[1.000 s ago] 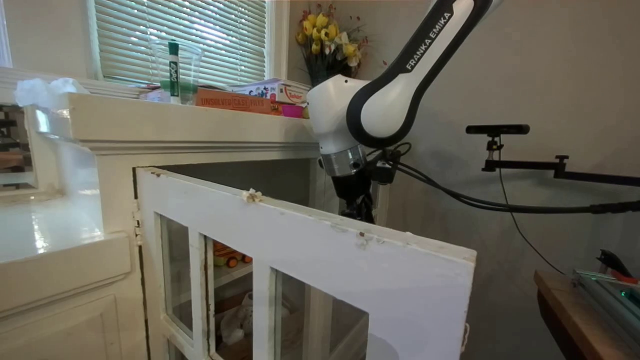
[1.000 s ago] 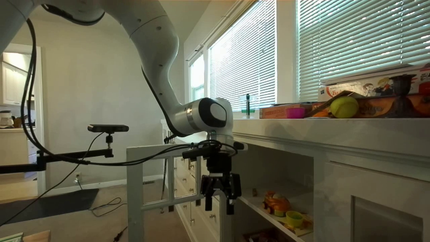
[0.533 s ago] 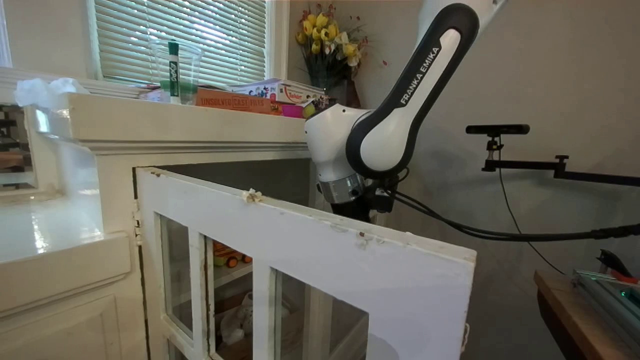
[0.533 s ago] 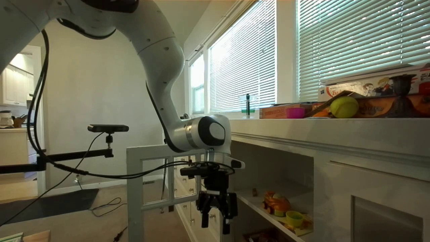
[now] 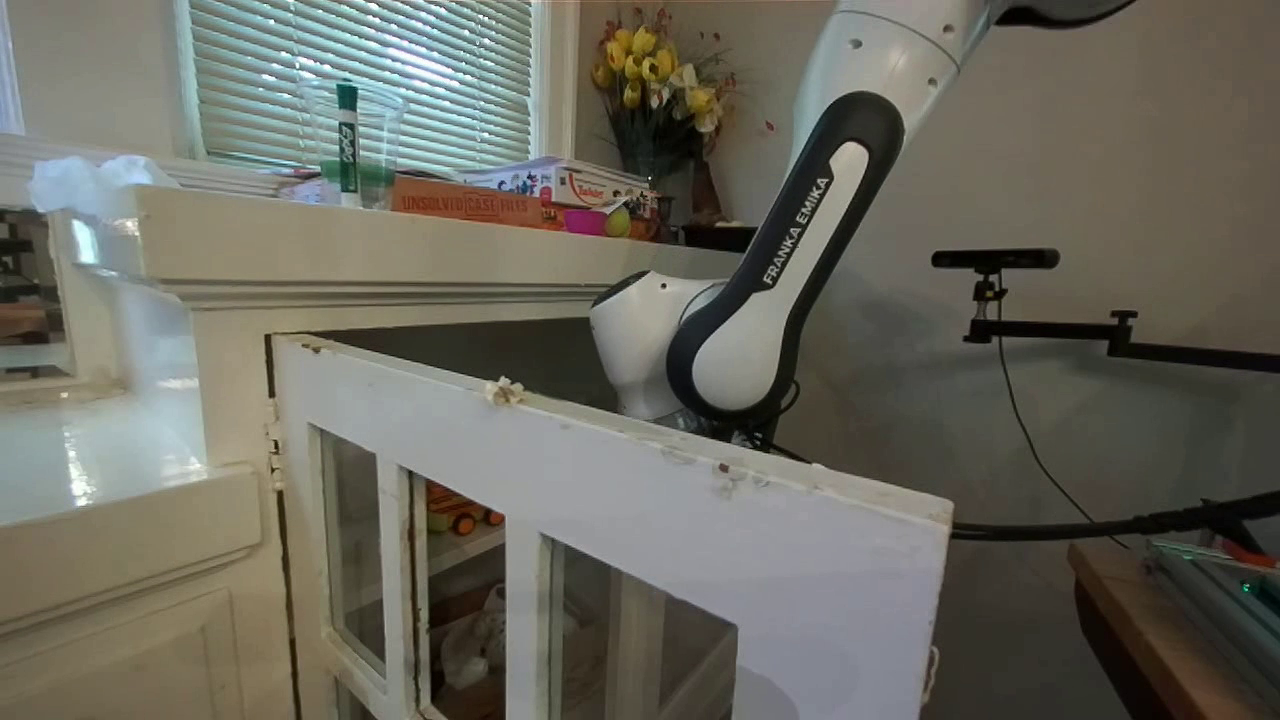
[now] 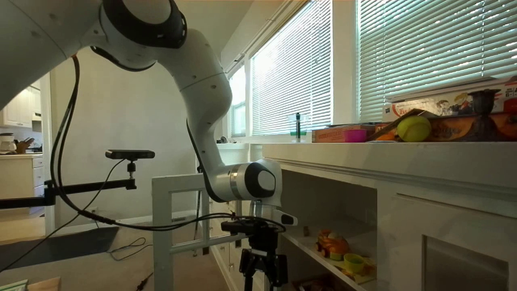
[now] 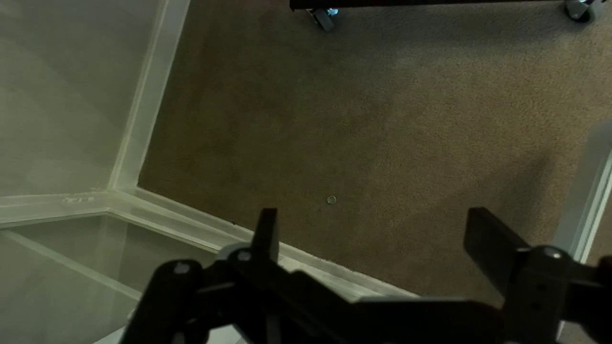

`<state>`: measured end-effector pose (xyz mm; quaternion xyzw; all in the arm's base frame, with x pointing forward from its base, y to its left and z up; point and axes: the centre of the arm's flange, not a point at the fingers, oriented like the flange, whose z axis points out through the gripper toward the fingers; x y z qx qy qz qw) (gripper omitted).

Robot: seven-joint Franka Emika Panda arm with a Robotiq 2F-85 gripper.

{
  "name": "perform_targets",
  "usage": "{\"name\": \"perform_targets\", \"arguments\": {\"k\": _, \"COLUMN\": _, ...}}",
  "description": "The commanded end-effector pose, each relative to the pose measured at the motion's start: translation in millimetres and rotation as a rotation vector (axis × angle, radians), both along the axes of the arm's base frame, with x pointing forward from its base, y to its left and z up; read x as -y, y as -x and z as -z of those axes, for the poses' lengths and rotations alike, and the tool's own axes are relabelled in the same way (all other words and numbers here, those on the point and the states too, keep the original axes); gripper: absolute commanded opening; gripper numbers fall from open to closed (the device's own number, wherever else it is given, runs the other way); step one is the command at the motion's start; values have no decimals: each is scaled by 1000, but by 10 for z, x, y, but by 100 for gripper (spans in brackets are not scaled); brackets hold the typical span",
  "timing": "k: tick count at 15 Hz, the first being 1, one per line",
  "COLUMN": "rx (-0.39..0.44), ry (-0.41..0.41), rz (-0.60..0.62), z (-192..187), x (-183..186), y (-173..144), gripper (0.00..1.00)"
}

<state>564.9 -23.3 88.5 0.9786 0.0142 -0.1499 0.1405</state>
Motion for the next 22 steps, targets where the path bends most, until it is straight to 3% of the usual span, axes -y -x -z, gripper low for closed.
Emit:
{"name": "perform_targets", "arguments": {"k": 1, "rx": -57, "ry": -5, "rz": 20, "z": 269, "x": 1, "y": -269, "gripper": 100}}
{"name": "perform_targets", "arguments": {"k": 3, "rx": -93, "ry": 4, "rz": 20, "z": 322, "x": -7, "y": -280, "gripper": 100}}
{"name": "perform_targets", "arguments": {"k": 4, "rx": -54, "ry": 12, "rz": 17, "z": 228, "x": 23, "y": -99, "gripper": 100}}
{"name": "perform_targets", "arguments": {"k": 8, "rx": -72, "ry": 19, "rz": 18, "z": 294, "x": 24, "y": -149, "gripper": 100}}
{"name": "perform_targets", "arguments": {"k": 15, "rx": 312, "ry": 39, "rz": 42, "z": 364, "x": 121, "y": -567, "gripper": 100}}
{"name": "perform_targets", "arguments": {"k": 22, "rx": 468, "ry": 61, "rz": -41, "z": 480, "x": 10, "y": -800, "gripper": 100}}
